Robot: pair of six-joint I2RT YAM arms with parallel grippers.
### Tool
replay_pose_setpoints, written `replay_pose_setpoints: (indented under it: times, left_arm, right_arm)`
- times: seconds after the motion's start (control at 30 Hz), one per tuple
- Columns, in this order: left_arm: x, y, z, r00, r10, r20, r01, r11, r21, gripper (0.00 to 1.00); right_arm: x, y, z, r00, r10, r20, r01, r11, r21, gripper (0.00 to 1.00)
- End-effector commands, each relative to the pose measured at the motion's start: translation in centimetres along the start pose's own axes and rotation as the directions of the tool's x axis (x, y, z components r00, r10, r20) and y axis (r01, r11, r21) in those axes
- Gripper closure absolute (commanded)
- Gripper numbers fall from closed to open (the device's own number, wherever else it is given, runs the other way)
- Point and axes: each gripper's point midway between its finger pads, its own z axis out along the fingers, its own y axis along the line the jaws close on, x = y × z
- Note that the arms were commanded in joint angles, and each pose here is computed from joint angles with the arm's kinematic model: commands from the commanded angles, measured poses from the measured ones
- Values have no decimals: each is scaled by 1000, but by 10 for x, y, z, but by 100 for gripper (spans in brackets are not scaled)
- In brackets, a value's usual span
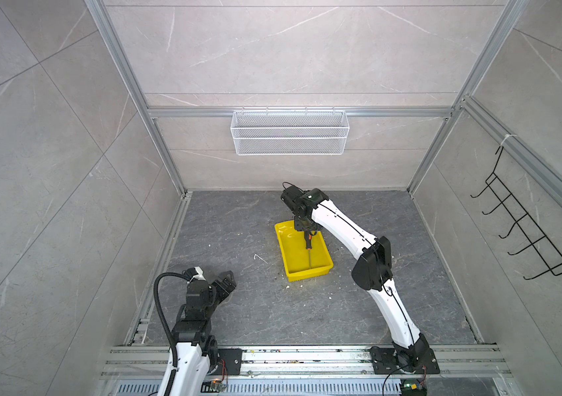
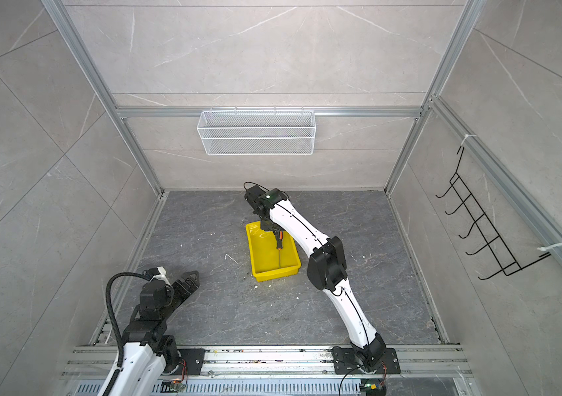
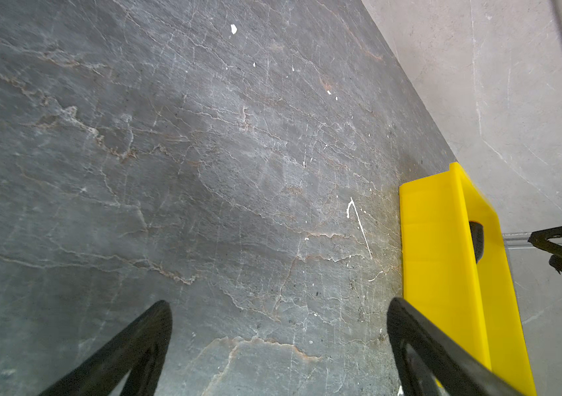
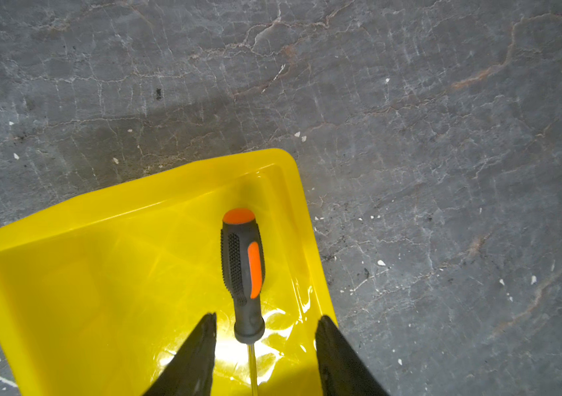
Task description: Put the screwdriver in the bin
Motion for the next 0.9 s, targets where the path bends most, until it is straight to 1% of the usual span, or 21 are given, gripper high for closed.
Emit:
replay_pose_setpoints:
  times: [0.0, 0.03, 0.1, 0.17, 0.23, 0.27, 0.3, 0.37, 0.4, 0.43, 0.47, 0.6, 0.63, 0.73, 0.77, 0.8, 0.83, 0.87]
  left_arm:
    - [-6, -10, -2, 1000, -11, 17, 10, 999, 40, 0]
    - [-6, -10, -1, 1000, -10, 16, 9, 999, 40, 0]
    - [-6, -10, -1, 1000, -11, 15, 10, 999, 40, 0]
    - [-5, -10, -1, 1000, -10, 13, 10, 999, 39, 0]
    - [-5, -10, -1, 1000, -11, 10, 10, 999, 41, 0]
    - [-5, -10, -1, 1000, -10, 9, 10, 999, 42, 0]
    - [-5, -10, -1, 1000, -11, 9, 11, 999, 43, 0]
    - [-4, -10, -1, 1000, -10, 7, 10, 999, 43, 0]
    - [-5, -11, -1, 1000, -11, 9, 10, 999, 44, 0]
    - [-5, -10, -1, 1000, -11, 8, 11, 999, 43, 0]
    - [-5, -10, -1, 1000, -12, 9, 12, 999, 41, 0]
    - [-4, -10, 0, 1000, -12, 7, 12, 999, 41, 0]
    - [-5, -10, 0, 1000, -12, 8, 12, 999, 43, 0]
    - [-4, -10, 1, 1000, -13, 3, 13, 999, 42, 0]
    - [-4, -9, 1, 1000, -13, 1, 13, 999, 39, 0]
    - [-3, -10, 1, 1000, -14, -3, 14, 999, 38, 0]
    - [-3, -9, 2, 1000, -13, -5, 13, 999, 37, 0]
    - [-3, -9, 2, 1000, -13, -7, 13, 999, 35, 0]
  right_arm:
    - [0, -12, -11, 1000, -11, 9, 11, 999, 40, 49]
    - [-1, -15, -16, 1000, -3, 17, 2, 999, 41, 47]
    - [-4, -17, -28, 999, 2, 45, -3, 1000, 3, 44]
    - [-9, -17, -43, 995, 17, 103, -9, 997, -77, 35]
    - [-14, -19, -58, 980, 49, 190, -13, 983, -184, 26]
    - [-22, -23, -68, 963, 89, 254, -26, 970, -243, 22]
    - [-23, -34, -73, 947, 130, 293, -45, 958, -282, 20]
    - [-19, -61, -78, 919, 220, 328, -109, 939, -326, 18]
    - [-12, -78, -76, 904, 262, 337, -149, 933, -327, 18]
    - [-3, -94, -71, 894, 288, 344, -181, 934, -309, 19]
    - [13, -114, -61, 884, 301, 359, -216, 942, -257, 20]
    - [59, -178, -45, 842, 289, 455, -288, 955, -73, 21]
    - [66, -189, -45, 832, 292, 471, -304, 951, -51, 21]
    - [74, -227, -54, 774, 325, 544, -382, 924, -10, 20]
    - [74, -241, -56, 748, 331, 575, -414, 910, 14, 20]
    - [73, -253, -57, 728, 302, 616, -428, 902, 63, 20]
    - [72, -262, -55, 722, 235, 651, -418, 898, 140, 20]
    - [73, -276, -52, 719, 133, 682, -420, 865, 274, 23]
